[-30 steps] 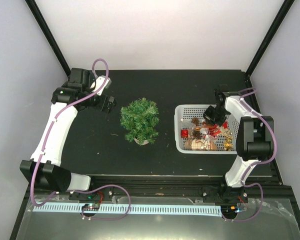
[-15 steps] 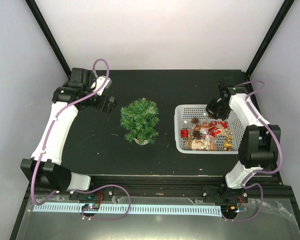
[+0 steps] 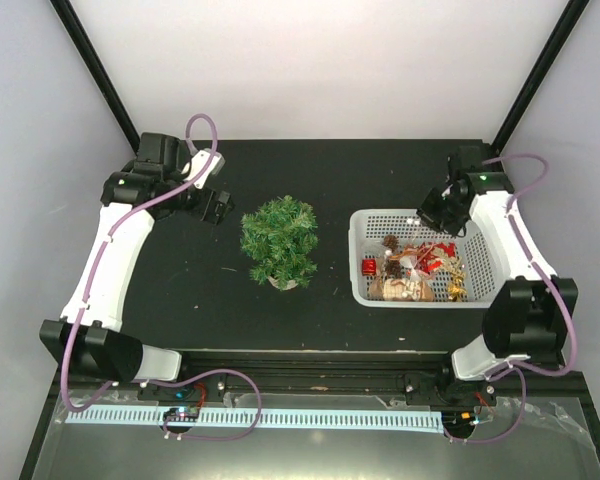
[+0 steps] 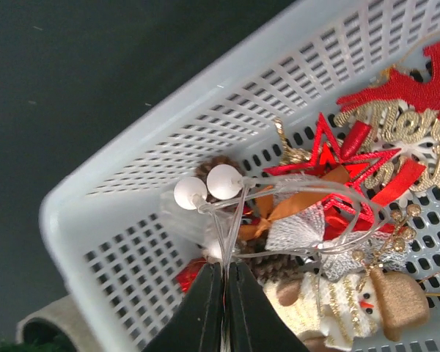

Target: Decorate the small christmas tree

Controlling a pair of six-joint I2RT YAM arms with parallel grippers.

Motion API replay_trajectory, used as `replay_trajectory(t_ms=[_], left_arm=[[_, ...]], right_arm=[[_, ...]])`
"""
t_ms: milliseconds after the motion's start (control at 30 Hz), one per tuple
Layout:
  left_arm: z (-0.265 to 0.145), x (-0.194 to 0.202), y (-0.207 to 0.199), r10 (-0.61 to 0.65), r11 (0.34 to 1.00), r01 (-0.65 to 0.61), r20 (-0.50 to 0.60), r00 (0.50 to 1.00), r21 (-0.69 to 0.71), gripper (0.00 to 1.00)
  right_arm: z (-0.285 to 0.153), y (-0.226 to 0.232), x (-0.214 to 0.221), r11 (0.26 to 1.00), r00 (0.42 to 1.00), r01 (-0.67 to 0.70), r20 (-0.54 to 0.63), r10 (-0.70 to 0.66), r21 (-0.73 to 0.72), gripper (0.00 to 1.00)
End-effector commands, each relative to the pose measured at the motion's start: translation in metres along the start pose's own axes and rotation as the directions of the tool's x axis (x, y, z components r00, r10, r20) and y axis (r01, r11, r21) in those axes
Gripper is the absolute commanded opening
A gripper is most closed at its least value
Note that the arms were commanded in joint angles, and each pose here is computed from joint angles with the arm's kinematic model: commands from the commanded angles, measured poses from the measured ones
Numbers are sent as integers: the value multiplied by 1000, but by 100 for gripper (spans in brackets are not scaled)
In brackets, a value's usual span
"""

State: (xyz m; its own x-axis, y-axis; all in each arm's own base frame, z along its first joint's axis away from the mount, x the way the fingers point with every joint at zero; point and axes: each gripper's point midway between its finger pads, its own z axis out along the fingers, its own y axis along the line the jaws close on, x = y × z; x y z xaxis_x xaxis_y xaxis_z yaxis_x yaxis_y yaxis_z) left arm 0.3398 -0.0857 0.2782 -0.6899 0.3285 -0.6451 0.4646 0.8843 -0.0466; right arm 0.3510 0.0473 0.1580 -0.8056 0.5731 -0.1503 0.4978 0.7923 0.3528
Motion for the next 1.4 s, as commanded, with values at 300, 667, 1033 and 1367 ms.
replay_trajectory(t_ms=[300, 667, 1033, 1367], left_arm=[[-116, -79, -52, 255, 951, -296, 315, 914, 90, 99], [-127, -87, -124, 327, 823, -472, 414, 850, 318, 99], [-113, -94, -140, 322, 822, -461, 394, 861, 336, 99], [-81, -76, -124, 295, 870, -378, 280, 914, 317, 99]], right_arm=[[-150, 61, 8, 939, 944, 253, 273, -187, -232, 9], [-253, 126, 36, 752, 861, 479, 411, -300, -453, 11], [-172, 77, 40, 890, 919, 379, 218, -330, -253, 15], [-64, 69, 70, 911, 927, 361, -25, -373, -202, 26]])
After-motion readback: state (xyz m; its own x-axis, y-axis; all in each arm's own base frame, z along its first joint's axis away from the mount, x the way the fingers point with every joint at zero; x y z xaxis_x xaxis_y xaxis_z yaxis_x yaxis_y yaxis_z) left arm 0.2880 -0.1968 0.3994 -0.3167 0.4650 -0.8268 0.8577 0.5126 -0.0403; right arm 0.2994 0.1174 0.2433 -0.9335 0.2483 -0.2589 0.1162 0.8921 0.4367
